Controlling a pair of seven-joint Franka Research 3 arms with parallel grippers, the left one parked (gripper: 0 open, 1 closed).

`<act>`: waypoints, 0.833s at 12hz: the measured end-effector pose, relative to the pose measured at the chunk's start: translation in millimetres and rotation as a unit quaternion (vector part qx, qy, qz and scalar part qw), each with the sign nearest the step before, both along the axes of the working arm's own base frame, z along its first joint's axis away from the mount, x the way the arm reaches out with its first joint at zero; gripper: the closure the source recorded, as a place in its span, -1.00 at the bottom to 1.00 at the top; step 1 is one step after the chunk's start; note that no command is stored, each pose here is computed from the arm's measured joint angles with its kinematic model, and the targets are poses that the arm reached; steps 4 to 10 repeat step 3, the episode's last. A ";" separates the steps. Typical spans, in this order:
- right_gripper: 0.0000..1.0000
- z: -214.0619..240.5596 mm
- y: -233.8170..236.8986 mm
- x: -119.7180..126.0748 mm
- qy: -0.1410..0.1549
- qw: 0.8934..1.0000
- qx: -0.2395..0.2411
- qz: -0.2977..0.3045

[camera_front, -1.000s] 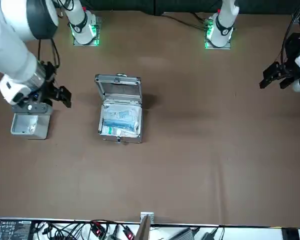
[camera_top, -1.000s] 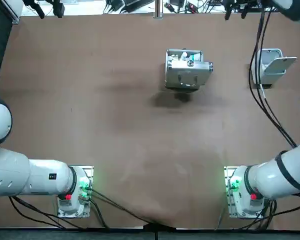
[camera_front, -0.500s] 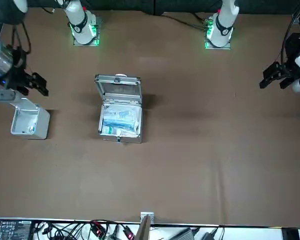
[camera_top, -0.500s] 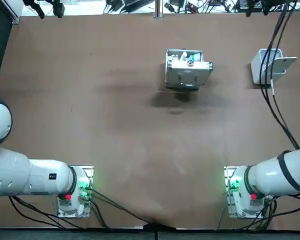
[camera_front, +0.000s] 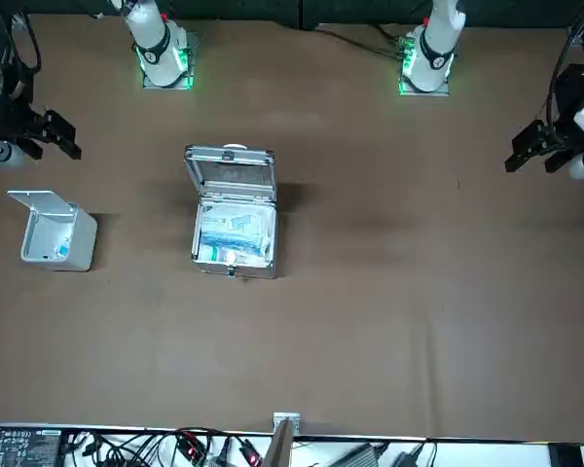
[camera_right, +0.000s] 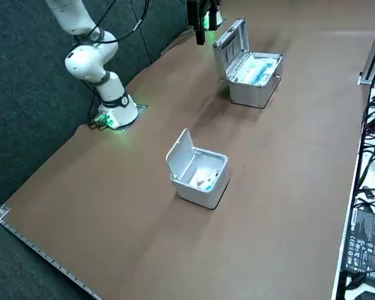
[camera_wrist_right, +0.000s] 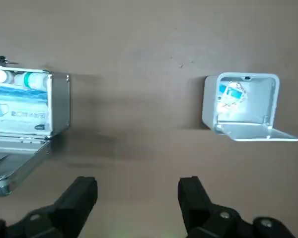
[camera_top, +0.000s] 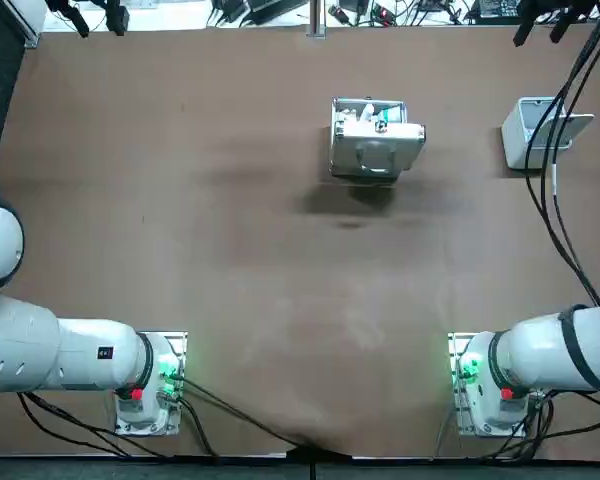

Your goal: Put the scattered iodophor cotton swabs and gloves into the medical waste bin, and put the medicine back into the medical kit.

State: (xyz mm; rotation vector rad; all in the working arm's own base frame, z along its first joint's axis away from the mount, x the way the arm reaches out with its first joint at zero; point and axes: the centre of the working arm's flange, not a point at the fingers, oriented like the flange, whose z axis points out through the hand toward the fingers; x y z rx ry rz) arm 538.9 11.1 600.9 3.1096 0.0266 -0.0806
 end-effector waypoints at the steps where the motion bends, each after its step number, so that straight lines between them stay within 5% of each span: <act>1: -1.00 0.0 -0.6 -3.1 0.001 1.000 0.007 -0.002; 10: -1.00 0.7 -9.9 -5.7 0.001 1.000 0.017 -0.013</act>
